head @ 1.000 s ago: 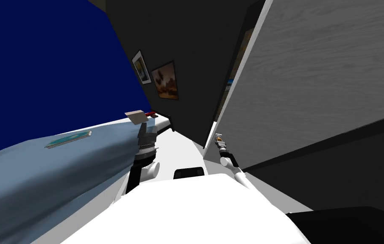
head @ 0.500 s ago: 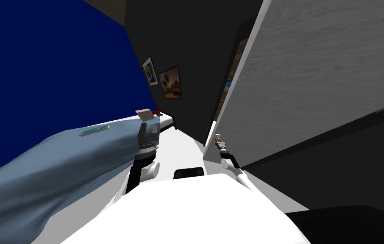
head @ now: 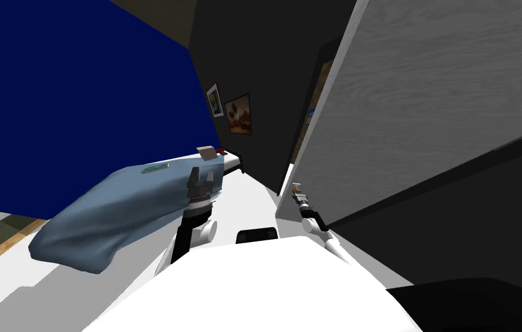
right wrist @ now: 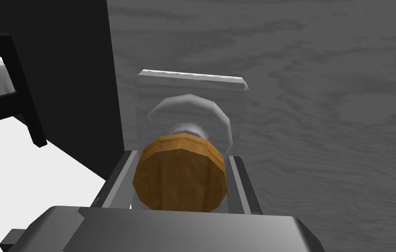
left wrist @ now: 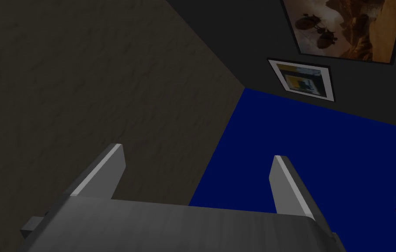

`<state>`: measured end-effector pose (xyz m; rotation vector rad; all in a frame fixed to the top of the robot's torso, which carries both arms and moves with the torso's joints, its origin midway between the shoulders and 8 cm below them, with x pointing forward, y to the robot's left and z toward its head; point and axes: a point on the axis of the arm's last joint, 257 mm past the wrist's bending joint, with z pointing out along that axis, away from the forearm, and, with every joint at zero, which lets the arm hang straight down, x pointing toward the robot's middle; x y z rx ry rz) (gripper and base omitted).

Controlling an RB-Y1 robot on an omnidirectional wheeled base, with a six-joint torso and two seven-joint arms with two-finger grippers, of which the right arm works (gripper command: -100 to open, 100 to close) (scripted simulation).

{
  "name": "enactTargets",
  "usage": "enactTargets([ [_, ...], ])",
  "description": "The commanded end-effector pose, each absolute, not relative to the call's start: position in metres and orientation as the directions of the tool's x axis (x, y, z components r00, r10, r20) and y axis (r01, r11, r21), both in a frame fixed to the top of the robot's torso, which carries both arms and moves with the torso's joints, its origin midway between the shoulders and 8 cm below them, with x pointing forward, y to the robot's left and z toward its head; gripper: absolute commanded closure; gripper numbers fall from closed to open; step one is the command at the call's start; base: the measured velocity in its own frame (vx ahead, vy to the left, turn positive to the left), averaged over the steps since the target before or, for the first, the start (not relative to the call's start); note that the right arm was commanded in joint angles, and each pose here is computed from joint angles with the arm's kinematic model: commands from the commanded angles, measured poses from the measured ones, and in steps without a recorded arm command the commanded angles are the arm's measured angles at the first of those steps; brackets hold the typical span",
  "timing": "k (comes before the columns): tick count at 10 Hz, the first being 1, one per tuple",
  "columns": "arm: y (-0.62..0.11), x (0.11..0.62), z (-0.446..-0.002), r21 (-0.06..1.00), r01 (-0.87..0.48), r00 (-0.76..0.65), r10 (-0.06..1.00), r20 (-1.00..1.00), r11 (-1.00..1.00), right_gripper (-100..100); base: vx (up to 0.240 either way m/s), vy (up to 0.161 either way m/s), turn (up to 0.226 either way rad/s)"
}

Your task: Pull the door open

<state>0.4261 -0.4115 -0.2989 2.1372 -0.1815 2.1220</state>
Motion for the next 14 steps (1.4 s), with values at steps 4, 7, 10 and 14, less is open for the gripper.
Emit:
enactTargets([
  [4, -0.406, 0.420, -0.301, 0.001, -0.144, 0.011, 0.000, 1.000, -0.990, 100, -0.178, -0.034, 0.093],
  [7, -0.405, 0.416, -0.299, 0.001, -0.125, 0.006, 0.000, 1.000, -0.992, 100, -0.212, -0.057, 0.143],
  [10, -0.403, 0.412, -0.297, 0.001, -0.104, 0.003, 0.001, 1.000, -0.995, 100, -0.213, -0.060, 0.140],
  [14, -0.400, 0.409, -0.299, 0.001, -0.086, 0.008, 0.000, 1.000, -0.996, 100, -0.188, -0.060, 0.110],
])
